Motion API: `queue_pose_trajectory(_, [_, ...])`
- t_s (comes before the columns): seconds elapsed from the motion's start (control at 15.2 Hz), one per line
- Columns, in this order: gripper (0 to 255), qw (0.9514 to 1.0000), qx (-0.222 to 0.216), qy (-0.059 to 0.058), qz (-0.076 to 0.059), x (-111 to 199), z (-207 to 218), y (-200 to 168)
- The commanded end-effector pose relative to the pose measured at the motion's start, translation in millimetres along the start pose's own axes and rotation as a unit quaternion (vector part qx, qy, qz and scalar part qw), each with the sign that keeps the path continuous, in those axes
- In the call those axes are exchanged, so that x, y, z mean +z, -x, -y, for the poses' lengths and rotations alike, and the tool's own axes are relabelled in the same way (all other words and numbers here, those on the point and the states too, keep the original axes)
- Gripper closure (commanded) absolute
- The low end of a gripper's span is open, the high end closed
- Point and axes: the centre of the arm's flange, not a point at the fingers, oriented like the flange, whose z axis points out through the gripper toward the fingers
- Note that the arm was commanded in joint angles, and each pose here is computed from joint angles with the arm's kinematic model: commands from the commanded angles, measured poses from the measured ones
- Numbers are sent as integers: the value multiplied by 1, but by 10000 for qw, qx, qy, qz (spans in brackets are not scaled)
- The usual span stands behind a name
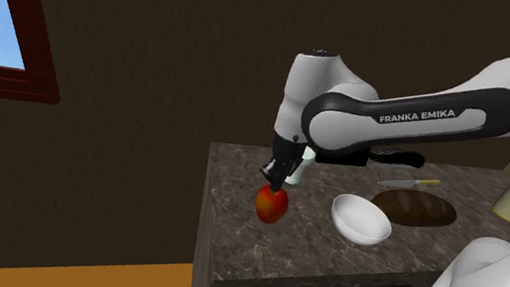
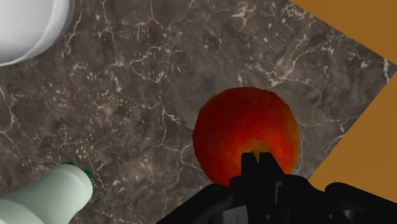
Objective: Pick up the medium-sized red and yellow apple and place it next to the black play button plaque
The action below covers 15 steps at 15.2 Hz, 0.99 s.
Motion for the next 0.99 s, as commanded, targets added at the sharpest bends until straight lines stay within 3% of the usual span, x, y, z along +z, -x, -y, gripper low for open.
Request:
queue_pose_trajectory(0.0, [255, 10000, 0, 0, 1, -11, -1, 0])
queue_pose_trajectory(0.92, [255, 10000, 0, 0, 1, -85, -6, -3])
